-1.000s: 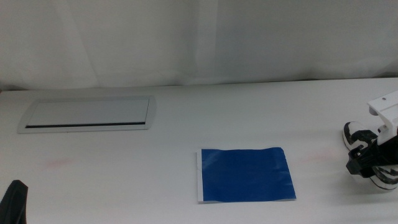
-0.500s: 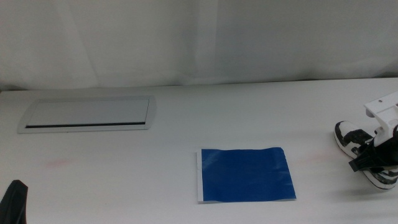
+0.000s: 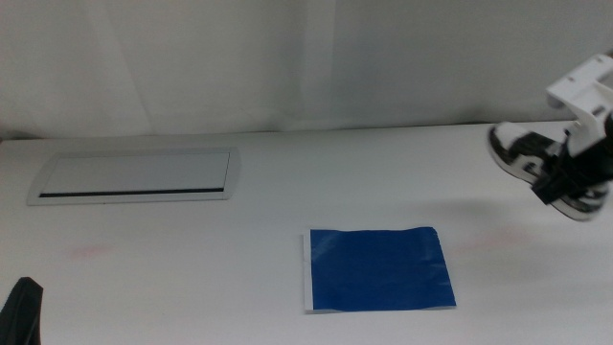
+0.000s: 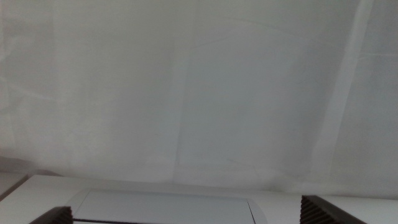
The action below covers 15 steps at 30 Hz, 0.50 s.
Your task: Use one arm to grab the shoe from the table and place it on the mat.
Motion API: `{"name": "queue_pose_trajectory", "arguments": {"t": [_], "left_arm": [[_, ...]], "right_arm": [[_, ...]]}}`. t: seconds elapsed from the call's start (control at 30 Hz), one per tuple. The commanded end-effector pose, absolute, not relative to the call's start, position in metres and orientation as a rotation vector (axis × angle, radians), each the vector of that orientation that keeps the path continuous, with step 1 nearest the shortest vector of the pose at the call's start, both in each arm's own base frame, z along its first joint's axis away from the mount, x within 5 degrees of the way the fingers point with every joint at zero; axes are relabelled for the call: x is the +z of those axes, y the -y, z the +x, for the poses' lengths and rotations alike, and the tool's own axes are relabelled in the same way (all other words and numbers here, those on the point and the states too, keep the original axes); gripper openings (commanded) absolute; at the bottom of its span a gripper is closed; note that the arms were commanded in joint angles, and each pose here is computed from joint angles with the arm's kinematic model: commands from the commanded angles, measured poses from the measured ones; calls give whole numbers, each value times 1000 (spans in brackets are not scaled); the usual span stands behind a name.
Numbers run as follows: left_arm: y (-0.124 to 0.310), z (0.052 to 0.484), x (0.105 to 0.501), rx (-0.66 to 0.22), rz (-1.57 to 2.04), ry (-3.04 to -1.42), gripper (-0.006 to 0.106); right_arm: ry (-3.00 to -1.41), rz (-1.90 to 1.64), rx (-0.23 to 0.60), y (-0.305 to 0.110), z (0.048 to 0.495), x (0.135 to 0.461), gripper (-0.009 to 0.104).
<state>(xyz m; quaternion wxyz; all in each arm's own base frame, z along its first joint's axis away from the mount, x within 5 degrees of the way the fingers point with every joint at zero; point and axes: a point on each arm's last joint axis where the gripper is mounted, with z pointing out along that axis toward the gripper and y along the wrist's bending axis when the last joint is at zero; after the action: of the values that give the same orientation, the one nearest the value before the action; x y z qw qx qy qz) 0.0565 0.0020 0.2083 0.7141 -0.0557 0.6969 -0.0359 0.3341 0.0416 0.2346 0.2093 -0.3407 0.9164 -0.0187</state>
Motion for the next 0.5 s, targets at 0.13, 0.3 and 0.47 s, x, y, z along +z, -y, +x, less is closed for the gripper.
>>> {"name": "queue_pose_trajectory", "arguments": {"t": [0.13, 0.3, 0.47], "left_arm": [[-2, 56, 197, -89, -132, -1541, 91], [-2, 56, 197, -89, -132, -1541, 91], [-2, 56, 197, -89, -132, -1541, 91]], "right_arm": [[-2329, -1373, 22, -100, 328, 271, -3], [-2142, -1715, 35, -140, 311, 270, -3], [-2050, -1888, 64, -170, 301, 257, -3]]}}
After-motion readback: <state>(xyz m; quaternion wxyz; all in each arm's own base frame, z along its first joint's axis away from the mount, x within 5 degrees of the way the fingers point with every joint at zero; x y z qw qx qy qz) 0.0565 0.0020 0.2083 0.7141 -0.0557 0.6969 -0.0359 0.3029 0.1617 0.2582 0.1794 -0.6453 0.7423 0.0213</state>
